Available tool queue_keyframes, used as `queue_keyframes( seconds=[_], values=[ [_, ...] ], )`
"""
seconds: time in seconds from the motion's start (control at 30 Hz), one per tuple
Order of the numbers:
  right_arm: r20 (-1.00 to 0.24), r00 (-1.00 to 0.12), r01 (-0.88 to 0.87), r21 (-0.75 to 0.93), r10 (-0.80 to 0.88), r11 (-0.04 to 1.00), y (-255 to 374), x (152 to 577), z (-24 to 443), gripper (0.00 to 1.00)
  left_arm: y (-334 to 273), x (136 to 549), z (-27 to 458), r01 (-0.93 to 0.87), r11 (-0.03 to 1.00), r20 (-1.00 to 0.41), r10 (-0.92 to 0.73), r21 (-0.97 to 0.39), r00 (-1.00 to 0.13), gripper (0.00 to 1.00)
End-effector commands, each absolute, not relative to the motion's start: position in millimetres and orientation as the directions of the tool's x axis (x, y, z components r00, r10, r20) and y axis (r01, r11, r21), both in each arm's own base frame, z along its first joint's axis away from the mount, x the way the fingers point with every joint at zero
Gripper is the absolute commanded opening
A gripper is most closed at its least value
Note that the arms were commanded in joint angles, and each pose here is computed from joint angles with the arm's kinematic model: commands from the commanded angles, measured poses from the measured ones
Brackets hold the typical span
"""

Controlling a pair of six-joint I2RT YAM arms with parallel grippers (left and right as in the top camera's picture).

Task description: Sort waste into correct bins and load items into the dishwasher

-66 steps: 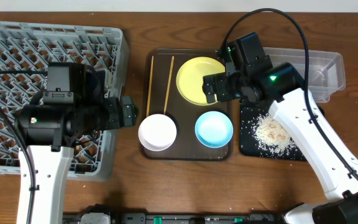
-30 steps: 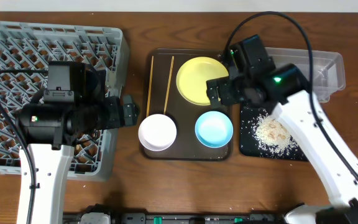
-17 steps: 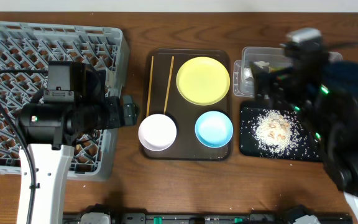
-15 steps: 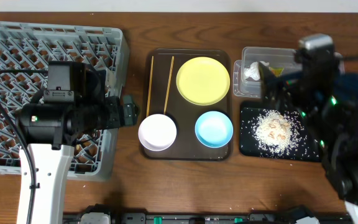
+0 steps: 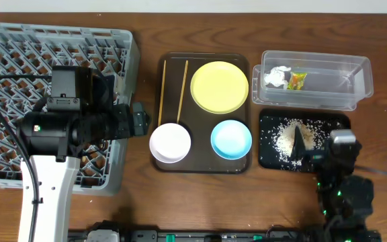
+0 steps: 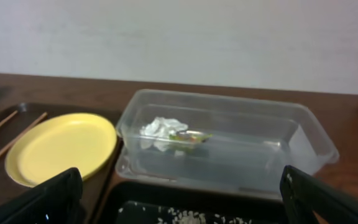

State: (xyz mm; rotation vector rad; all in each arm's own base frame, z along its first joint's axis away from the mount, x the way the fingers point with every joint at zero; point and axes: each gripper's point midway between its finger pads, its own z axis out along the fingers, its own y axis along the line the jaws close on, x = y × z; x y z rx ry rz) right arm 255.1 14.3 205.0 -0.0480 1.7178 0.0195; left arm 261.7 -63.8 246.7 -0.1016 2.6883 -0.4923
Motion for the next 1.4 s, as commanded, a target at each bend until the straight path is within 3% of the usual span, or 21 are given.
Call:
queue_keyframes(
  seconds=[0.0, 0.3, 0.6, 1.37],
  values=[
    [-0.996, -0.091, -0.020, -0.019, -0.021, 1.000, 8, 248, 188, 0.99, -65, 263, 249, 0.020, 0.935, -0.384, -0.126, -0.354, -0.914, 0.98],
    [-1.000, -0.006, -0.012, -0.016, -0.017, 1.000, 6, 247, 174, 0.99, -65, 263, 249, 0.020, 0.935, -0.384, -0.126, -0.354, -0.914, 0.98],
    [-0.997, -0.073, -0.013, -0.019, -0.020, 1.000, 6, 246, 157, 0.99, -65, 263, 249, 0.020, 0.935, -0.384, -0.126, -0.354, -0.914, 0.98],
    [-0.997, -0.073, -0.013, -0.019, -0.020, 1.000, 6, 246, 157, 0.99, -72, 266, 253, 0.001, 0.915, -0.378, -0.166, -0.404, -0.911, 0.98]
  ],
)
